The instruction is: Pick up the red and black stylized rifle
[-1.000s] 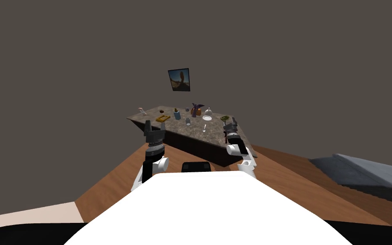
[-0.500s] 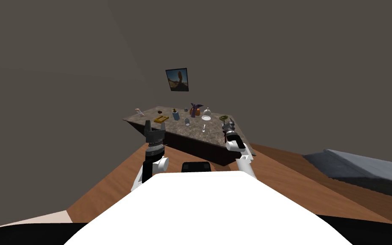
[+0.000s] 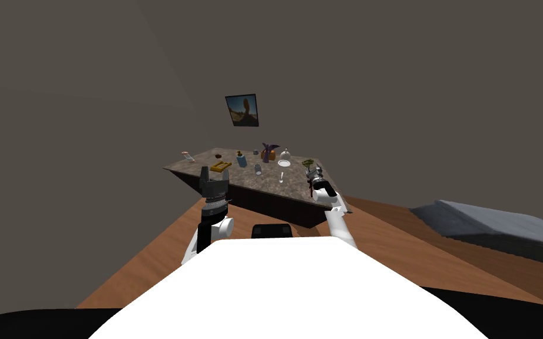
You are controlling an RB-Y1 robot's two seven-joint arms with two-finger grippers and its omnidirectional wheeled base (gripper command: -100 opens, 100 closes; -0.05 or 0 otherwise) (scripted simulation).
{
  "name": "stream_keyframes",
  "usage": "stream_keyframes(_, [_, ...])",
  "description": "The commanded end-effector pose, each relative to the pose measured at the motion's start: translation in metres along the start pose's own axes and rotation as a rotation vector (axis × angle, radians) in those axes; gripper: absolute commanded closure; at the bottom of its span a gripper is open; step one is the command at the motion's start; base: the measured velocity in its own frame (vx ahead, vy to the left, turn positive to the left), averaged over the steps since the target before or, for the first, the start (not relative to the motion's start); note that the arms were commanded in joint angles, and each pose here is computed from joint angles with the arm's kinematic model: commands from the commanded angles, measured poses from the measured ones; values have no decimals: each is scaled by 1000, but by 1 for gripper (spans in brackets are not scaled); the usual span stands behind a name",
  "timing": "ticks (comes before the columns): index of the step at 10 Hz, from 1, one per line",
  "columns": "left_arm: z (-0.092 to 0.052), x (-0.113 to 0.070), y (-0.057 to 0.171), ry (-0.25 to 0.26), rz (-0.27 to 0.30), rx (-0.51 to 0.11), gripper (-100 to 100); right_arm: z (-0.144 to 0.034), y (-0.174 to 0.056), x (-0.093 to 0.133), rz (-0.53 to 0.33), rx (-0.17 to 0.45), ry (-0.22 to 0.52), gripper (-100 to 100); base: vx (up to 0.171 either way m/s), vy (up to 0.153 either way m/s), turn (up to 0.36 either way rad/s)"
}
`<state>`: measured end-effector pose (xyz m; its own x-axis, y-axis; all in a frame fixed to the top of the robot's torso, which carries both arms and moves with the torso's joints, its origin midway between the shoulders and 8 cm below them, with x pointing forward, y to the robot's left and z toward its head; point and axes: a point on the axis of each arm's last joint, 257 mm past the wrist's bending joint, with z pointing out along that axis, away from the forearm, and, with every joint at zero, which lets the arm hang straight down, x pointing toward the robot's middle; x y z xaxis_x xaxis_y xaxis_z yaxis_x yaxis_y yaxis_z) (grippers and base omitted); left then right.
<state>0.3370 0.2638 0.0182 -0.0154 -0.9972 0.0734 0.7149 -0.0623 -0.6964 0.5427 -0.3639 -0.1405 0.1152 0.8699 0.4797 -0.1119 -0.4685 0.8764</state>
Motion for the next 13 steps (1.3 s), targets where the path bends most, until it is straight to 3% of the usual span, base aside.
stream_keyframes(1, [0, 0, 0, 0, 0, 0, 0, 7, -16, -14, 23, 54, -42, -100, 10, 27, -53])
stream_keyframes(2, [0, 0, 0, 0, 0, 0, 0, 18, -13, -18, 60, 65, -59, -100, 13, 29, -102])
stream_keyframes(4, [0, 0, 0, 0, 0, 0, 0, 18, -26, -26, 62, 104, -87, -100, 13, 18, -22])
stream_keyframes(7, [0, 0, 0, 0, 0, 0, 0, 39, -33, -44, 142, 162, -159, -100, 19, 23, -81])
stream_keyframes(12, [0, 0, 0, 0, 0, 0, 0, 46, -51, -59, 187, 245, -237, -100, 15, 20, -42])
stream_keyframes(13, [0, 0, 0, 0, 0, 0, 0, 55, -52, -63, 232, 265, -270, -100, 16, 19, -96])
